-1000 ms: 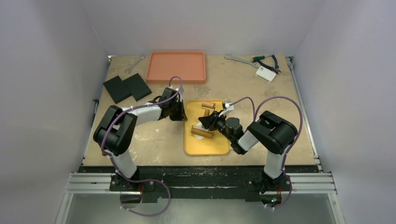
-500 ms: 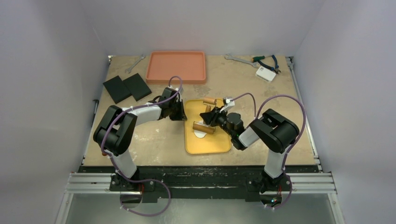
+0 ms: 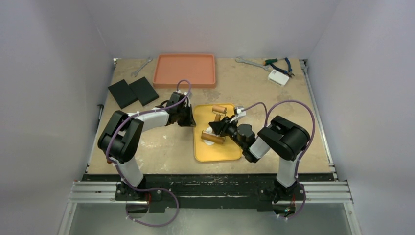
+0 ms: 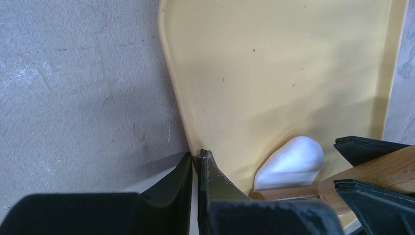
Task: Roll out the dumpling wrappers from the dough
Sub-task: Flatten out the dough on the work surface.
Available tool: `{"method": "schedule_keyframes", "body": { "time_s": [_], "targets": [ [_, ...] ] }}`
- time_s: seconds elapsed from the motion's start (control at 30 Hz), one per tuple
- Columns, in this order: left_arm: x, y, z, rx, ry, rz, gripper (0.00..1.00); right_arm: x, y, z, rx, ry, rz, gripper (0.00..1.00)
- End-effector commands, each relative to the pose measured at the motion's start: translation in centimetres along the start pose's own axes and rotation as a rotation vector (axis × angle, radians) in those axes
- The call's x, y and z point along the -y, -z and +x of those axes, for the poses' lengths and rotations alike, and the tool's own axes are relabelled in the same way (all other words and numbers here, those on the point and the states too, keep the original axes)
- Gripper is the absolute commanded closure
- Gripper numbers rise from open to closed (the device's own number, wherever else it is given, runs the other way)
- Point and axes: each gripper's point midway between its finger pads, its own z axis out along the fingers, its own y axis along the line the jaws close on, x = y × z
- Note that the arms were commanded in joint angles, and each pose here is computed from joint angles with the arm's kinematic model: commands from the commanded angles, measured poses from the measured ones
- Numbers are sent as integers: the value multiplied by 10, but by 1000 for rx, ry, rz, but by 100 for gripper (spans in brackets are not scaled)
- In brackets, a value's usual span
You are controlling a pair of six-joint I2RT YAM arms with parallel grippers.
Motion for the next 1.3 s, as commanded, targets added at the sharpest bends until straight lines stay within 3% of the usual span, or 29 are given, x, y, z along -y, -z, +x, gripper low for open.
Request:
{"method": "schedule_keyframes", "body": {
  "time_s": [0.0, 0.3, 0.77, 1.07, 1.27],
  "targets": [
    [0, 11, -10, 30, -16, 7, 100, 78, 47, 87, -353, 181, 245, 100],
    [0, 13, -11, 37, -21, 4, 100, 82, 13, 35, -273, 200, 260, 100],
    [1, 12, -11, 35, -16, 9, 100, 63, 53, 97, -391, 163, 185, 100],
    [1, 13, -12, 36, -17, 7, 100, 56, 48, 90, -384, 153, 168, 100],
    [0, 13, -12, 36, -20, 5, 100, 63, 25, 52, -323, 175, 192, 100]
  ]
}}
